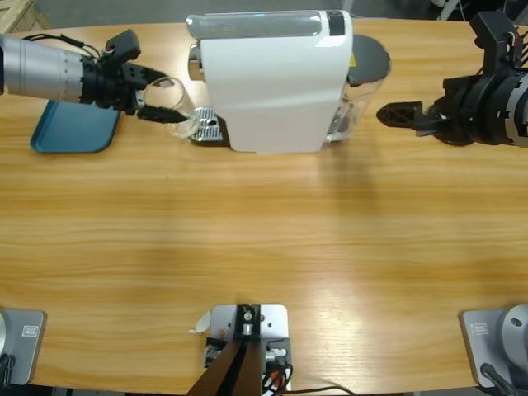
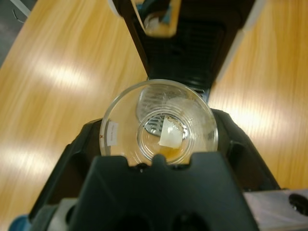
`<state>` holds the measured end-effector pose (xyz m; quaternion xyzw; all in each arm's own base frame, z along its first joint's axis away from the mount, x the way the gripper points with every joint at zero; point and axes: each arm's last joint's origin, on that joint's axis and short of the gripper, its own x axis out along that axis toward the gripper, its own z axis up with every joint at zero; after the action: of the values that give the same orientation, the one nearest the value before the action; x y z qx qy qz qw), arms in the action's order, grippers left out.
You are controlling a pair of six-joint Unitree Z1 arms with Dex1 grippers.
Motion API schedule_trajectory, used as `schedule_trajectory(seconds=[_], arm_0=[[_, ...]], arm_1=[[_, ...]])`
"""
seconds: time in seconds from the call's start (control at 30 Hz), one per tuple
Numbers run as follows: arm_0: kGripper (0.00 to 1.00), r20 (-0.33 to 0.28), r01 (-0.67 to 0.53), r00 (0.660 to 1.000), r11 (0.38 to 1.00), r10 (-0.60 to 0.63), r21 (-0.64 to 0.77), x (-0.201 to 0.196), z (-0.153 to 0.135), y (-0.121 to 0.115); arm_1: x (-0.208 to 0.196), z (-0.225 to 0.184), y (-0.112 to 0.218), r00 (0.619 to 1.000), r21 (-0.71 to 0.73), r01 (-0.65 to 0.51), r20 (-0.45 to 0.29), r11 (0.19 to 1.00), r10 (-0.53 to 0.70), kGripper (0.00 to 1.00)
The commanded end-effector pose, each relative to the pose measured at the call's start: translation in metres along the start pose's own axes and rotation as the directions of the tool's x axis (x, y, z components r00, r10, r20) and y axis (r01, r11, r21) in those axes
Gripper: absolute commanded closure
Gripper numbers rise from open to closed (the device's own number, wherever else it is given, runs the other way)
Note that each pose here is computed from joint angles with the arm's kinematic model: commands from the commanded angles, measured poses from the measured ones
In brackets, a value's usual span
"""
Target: Pour coffee
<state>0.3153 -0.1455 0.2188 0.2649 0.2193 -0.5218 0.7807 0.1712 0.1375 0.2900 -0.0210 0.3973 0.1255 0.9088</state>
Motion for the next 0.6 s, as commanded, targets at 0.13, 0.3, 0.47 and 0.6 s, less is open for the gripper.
schedule_trajectory(seconds=[0.13, 0.3, 0.47, 0.6], arm_0=[[1.000, -0.004, 0.099, 0.995, 0.995, -0.099, 0.016, 0.035, 0.003, -0.005], [1.000, -0.003, 0.106, 0.994, 0.994, -0.106, 0.012, 0.040, 0.005, -0.004], [1.000, 0.001, 0.111, 0.994, 0.994, -0.111, 0.013, 0.041, 0.005, -0.004], [0.918, -0.004, 0.115, 0.993, 0.993, -0.115, 0.004, 0.043, 0.005, -0.002]], arm_1=[[0.013, -0.006, 0.000, 0.999, -0.015, 0.011, -0.047, 1.000, -0.011, 0.000], [0.015, -0.006, 0.000, 0.999, -0.016, 0.010, -0.049, 1.000, -0.011, 0.000], [0.014, -0.006, 0.000, 0.999, -0.015, 0.008, -0.047, 1.000, -0.009, 0.000], [0.013, -0.005, 0.000, 0.999, -0.015, 0.006, -0.042, 1.000, -0.007, 0.000]])
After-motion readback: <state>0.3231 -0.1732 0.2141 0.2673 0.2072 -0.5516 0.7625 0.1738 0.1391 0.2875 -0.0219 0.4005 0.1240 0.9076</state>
